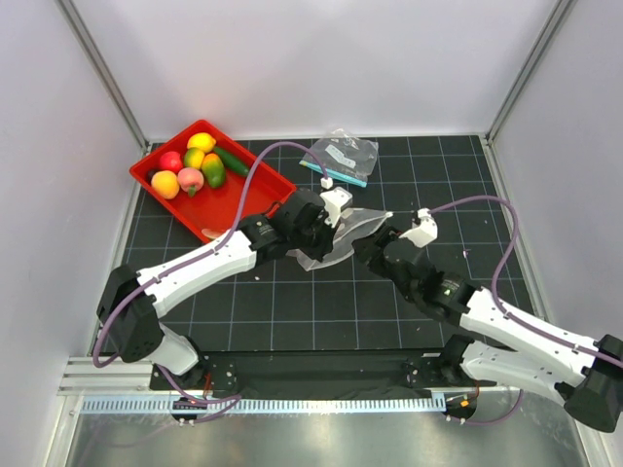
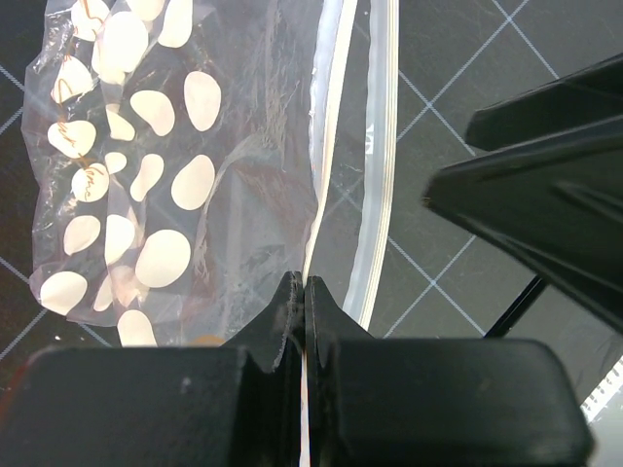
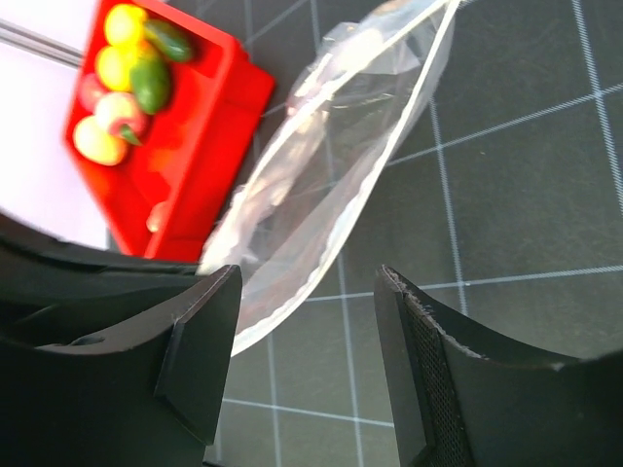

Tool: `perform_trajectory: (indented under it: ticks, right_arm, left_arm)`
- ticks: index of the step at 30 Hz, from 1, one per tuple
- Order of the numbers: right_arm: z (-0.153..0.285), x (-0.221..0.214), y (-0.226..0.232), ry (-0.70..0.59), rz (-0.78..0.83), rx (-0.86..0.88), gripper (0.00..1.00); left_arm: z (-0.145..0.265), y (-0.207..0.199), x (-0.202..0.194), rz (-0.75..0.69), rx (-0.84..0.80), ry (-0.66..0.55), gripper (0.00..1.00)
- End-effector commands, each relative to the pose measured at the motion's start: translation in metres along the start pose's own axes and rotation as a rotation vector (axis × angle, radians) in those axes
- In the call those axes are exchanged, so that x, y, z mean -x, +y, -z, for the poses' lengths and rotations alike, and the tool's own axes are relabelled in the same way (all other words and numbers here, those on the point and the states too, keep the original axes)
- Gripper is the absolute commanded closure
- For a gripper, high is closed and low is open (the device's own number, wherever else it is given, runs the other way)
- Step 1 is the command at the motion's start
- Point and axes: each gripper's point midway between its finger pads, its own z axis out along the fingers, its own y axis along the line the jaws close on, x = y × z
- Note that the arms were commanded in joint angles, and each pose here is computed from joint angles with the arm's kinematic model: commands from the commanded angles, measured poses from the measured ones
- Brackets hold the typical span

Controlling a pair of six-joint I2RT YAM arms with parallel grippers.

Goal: Place the food in the zip-top bag and seal the zipper
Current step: Pick up the zipper food storage bag at the corner of the board, then open the zipper of the food storage bag at the center of the board.

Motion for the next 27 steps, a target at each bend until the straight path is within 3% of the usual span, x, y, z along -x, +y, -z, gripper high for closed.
perform_trajectory:
  ticks: [1,9,18,20,27]
  right_arm:
    - [-0.009,0.008,0.004,-0.056,-0.002,-0.015,0.37]
    - [-0.025,0.006,-0.005,-0.085,0.009,-0.083,0.38]
    - [-0.048,0.01,-0.014,-0.063,-0.009,-0.126,0.48]
    - [-0.053,0.009,-0.018,-0.051,-0.015,-0.129,0.52]
    - [-0.046,0.027,-0.018,-0.072,0.058,-0.141,0.92]
  left_arm:
    - [0.006,-0.004,0.023,0.002,-0.022,-0.061,1.0]
    - [0.008,-0.005,0.025,0.003,-0.026,-0.068,1.0]
    - [0.012,-0.007,0.029,0.0,-0.034,-0.085,1.0]
    - [0.014,-0.007,0.03,0.0,-0.034,-0.09,1.0]
    - [0.02,-0.005,0.037,0.024,-0.043,-0.117,1.0]
